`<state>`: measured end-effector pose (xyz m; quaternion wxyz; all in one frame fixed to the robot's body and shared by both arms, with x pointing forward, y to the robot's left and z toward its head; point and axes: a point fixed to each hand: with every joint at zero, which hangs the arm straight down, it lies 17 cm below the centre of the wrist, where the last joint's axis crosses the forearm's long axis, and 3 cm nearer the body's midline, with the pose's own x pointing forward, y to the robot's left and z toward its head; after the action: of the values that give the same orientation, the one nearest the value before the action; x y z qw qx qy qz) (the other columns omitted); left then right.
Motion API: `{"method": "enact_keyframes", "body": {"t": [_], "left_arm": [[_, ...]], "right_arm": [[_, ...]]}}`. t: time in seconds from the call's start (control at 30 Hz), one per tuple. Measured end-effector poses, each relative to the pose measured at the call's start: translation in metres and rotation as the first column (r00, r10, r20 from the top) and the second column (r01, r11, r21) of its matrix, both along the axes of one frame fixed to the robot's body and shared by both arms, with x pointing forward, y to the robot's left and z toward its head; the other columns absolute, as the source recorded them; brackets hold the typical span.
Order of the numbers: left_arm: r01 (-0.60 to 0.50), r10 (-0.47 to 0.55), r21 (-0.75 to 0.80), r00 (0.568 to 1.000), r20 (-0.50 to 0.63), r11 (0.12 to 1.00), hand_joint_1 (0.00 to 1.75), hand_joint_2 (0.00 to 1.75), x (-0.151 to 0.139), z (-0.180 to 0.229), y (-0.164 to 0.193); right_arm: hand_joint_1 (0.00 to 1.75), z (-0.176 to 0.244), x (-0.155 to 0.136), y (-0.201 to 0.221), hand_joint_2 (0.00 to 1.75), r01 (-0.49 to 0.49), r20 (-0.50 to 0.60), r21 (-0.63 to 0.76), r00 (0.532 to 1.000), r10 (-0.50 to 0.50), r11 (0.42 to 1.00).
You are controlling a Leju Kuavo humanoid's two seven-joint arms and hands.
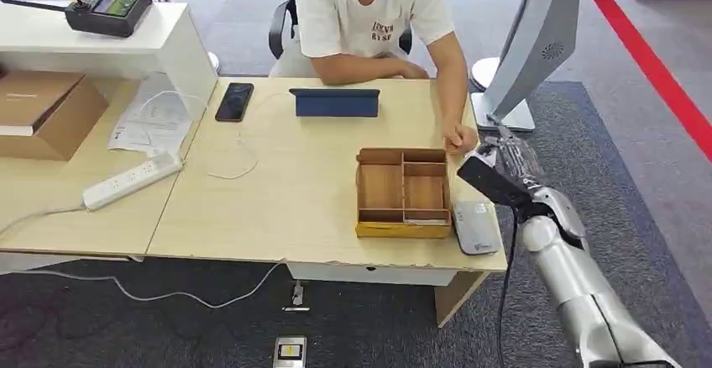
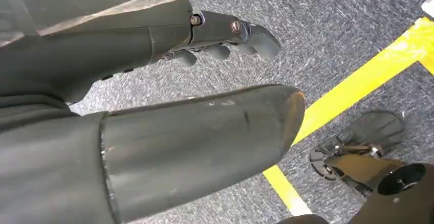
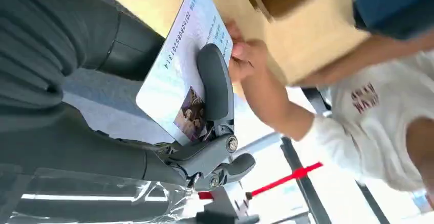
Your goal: Pass the card to the sensor for recognition and then transmit it.
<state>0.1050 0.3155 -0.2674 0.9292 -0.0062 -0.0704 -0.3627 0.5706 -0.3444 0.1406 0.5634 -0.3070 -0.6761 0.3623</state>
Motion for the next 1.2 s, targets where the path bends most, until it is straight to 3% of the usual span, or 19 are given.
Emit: {"method": "enact_keyframes", "body": {"t": [0.13, 0.27, 0.8, 0.83, 0.87, 0.9, 1.03, 1.07, 1.2], "left_arm": [[0.021, -0.021, -0.005, 1.000, -0.007, 1.000, 0.00, 0.00, 0.001, 0.001, -0.001], [0.028, -0.028, -0.002, 1.000, -0.008, 1.000, 0.00, 0.00, 0.005, 0.002, -0.001], [0.062, -0.062, 0.004, 0.998, -0.014, 0.998, 0.00, 0.00, 0.011, 0.004, -0.002], [0.064, -0.064, 0.005, 0.998, -0.015, 0.998, 0.00, 0.00, 0.011, 0.004, -0.002], [0.065, -0.064, 0.005, 0.998, -0.015, 0.998, 0.00, 0.00, 0.012, 0.004, -0.002], [0.066, -0.065, 0.006, 0.998, -0.015, 0.998, 0.00, 0.00, 0.012, 0.004, -0.002], [0.073, -0.072, 0.010, 0.997, -0.015, 0.997, 0.00, 0.00, 0.012, 0.004, -0.001], [0.075, -0.075, 0.010, 0.997, -0.015, 0.997, 0.00, 0.00, 0.013, 0.004, -0.001], [0.088, -0.088, 0.009, 0.996, -0.024, 0.996, 0.00, 0.00, 0.013, 0.005, -0.001]], "right_arm": [[1.75, 0.060, 0.022, 0.007, 1.75, -0.014, 0.103, -0.020, 0.995, 0.016, 1.000], [1.75, 0.089, 0.031, 0.025, 1.75, -0.034, 0.159, -0.061, 0.986, 0.044, 0.998], [1.75, 0.086, 0.036, 0.097, 1.75, -0.101, 0.175, -0.096, 0.978, 0.117, 0.990], [1.68, 0.086, 0.037, 0.100, 1.75, -0.100, 0.175, -0.099, 0.978, 0.116, 0.990], [0.94, 0.086, 0.038, 0.102, 1.75, -0.100, 0.174, -0.098, 0.978, 0.116, 0.990], [0.00, 0.086, 0.038, 0.104, 1.75, -0.099, 0.175, -0.098, 0.978, 0.115, 0.990], [0.00, 0.088, 0.042, 0.105, 1.75, -0.084, 0.185, -0.090, 0.978, 0.099, 0.992], [0.00, 0.088, 0.042, 0.105, 0.00, -0.080, 0.188, -0.089, 0.977, 0.096, 0.993], [0.00, 0.088, 0.044, 0.104, 0.00, -0.068, 0.192, -0.069, 0.978, 0.080, 0.995]]}}
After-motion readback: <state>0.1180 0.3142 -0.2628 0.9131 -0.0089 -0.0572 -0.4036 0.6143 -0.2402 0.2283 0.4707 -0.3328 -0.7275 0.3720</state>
